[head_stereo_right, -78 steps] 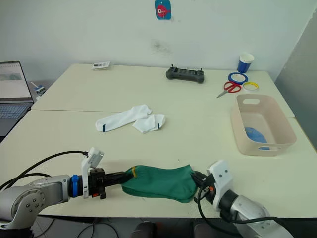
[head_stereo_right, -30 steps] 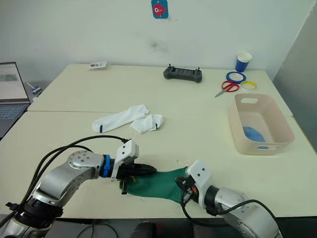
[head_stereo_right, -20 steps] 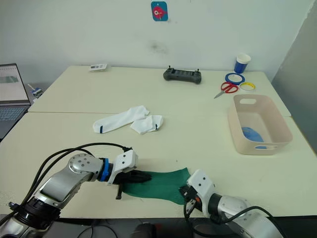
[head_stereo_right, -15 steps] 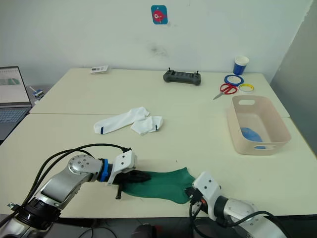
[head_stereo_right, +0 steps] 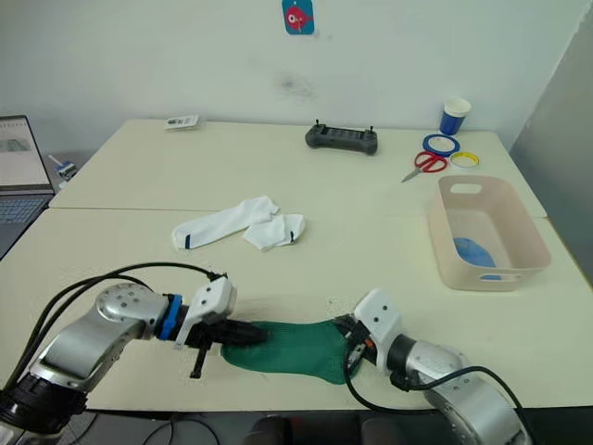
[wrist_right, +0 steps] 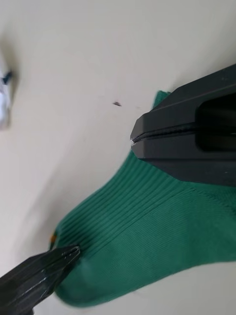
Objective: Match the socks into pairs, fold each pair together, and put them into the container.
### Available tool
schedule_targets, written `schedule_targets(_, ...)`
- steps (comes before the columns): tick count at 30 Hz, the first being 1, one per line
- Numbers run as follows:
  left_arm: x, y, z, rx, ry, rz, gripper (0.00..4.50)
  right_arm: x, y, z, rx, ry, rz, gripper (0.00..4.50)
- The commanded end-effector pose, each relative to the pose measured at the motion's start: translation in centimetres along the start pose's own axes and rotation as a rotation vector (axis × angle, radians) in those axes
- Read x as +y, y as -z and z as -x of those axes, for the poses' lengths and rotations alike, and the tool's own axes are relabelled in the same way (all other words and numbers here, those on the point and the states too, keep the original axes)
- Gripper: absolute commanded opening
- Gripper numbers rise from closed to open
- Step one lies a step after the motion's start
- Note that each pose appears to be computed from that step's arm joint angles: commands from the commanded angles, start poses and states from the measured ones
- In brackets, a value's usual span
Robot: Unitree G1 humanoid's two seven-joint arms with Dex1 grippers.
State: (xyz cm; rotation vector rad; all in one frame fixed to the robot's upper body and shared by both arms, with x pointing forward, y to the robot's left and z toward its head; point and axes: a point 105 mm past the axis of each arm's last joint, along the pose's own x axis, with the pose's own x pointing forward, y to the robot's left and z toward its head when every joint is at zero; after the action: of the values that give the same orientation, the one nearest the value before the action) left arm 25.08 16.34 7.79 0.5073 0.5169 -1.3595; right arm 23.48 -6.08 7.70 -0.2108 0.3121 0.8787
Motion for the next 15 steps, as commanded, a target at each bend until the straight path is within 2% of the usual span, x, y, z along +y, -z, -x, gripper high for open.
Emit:
schedule_targets(1,1.1,2.0,-0.5,0.077,-0.086,-0.034,0.00,0.0,0.2,-0.3,0.013,0.008,0.035,0.02)
schedule_targets(5,1.5,3.7,-0.6,0.119,-0.111,-0.003,0.00,-1.4,1.9,1.0,0.075,0.074,0.033,0.02)
schedule_targets(8,0.9,3.7,-0.8,0.097,-0.079,0.005,0.00,-2.6,2.1,2.3,0.079,0.133,0.055,0.02)
schedule_targets(11,0.3,1.9,-0.9,0.014,-0.040,-0.012,0.00,-1.9,-0.4,3.5,-0.031,0.122,0.047,0.02)
schedule_targets(15,-0.3,-3.0,-1.1,-0.122,0.057,-0.087,0.00,-0.7,-2.2,5.1,-0.120,0.128,-0.002,0.02)
